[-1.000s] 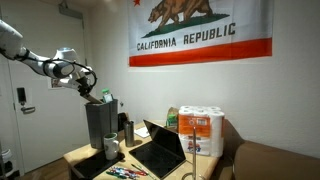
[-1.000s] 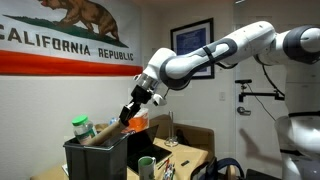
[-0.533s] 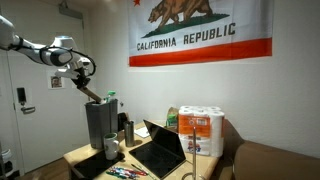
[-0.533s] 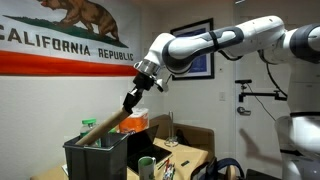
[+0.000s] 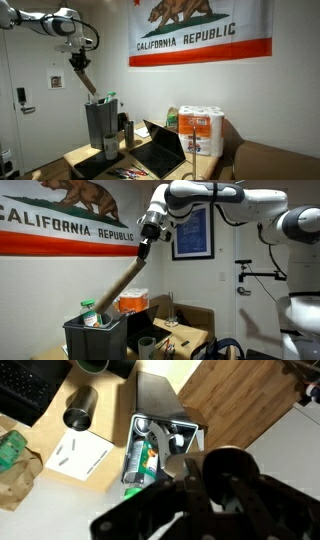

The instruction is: Take the paper towel roll out of the grey bin and place it on the silver holder

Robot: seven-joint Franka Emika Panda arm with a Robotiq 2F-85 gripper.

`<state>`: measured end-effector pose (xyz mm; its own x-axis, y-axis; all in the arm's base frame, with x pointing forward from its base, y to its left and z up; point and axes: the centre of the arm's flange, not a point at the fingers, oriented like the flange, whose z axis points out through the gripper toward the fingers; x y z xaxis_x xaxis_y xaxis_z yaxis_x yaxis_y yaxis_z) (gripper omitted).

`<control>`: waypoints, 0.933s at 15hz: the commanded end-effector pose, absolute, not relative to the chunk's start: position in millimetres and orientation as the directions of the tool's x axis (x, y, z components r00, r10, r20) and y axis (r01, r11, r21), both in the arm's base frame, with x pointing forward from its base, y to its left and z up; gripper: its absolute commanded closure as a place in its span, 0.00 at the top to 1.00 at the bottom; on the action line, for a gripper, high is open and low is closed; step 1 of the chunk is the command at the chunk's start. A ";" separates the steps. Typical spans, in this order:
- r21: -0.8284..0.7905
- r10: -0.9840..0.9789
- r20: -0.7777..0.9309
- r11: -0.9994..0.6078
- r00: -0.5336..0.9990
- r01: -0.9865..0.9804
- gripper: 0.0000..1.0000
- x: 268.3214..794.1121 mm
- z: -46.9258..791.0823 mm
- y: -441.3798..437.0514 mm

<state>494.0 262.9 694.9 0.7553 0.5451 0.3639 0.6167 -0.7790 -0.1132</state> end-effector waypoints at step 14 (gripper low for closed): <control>0.007 0.302 0.170 -0.952 0.938 0.305 0.05 611.4 804.8 110.0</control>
<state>565.2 134.0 773.4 0.8972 0.3884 0.2103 0.3939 -0.9190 0.0167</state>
